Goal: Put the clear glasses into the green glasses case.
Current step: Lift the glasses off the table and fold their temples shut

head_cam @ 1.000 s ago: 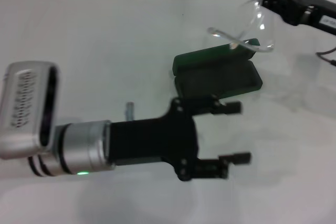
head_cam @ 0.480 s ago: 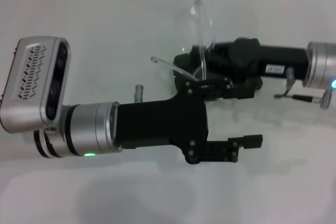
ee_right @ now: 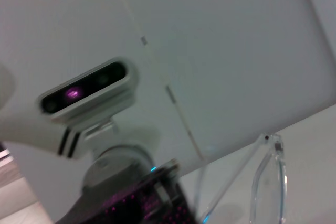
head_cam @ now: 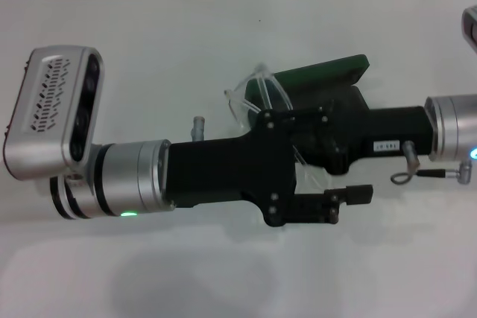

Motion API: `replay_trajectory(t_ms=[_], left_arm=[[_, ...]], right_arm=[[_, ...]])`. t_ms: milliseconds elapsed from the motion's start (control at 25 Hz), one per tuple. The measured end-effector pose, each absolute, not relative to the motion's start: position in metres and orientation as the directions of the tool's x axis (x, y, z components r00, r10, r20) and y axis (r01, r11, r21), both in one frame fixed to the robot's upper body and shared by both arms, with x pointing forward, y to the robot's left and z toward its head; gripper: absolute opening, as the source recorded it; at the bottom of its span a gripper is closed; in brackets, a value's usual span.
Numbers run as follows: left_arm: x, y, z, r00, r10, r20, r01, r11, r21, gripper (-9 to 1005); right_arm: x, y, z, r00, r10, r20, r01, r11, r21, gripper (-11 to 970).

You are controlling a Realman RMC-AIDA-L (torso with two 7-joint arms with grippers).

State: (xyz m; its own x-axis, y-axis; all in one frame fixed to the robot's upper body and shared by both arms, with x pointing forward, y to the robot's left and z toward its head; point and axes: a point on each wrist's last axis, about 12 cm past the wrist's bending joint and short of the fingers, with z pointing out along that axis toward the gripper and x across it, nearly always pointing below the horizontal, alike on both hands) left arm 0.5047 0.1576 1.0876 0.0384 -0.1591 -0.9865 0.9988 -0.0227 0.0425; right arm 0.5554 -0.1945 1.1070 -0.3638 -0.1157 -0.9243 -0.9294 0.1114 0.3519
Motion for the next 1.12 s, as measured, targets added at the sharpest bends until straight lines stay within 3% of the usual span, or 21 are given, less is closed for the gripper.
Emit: replay_trajectory(t_ms=[640,1120], left_arm=[[0.506,0.156,1.088,0.033,-0.157,-0.987,0.999,-0.012,0.035,711],[0.505,0.161,1.088,0.034,-0.196,-0.98,0.999,0.025,0.03,711]], right_arm=[[0.538,-0.196,1.107,-0.347,-0.185,-0.92,-0.934,-0.025,0.357,123],[0.539,-0.201,1.107,-0.352,-0.193,-0.916,-0.932,-0.015,0.361,123]])
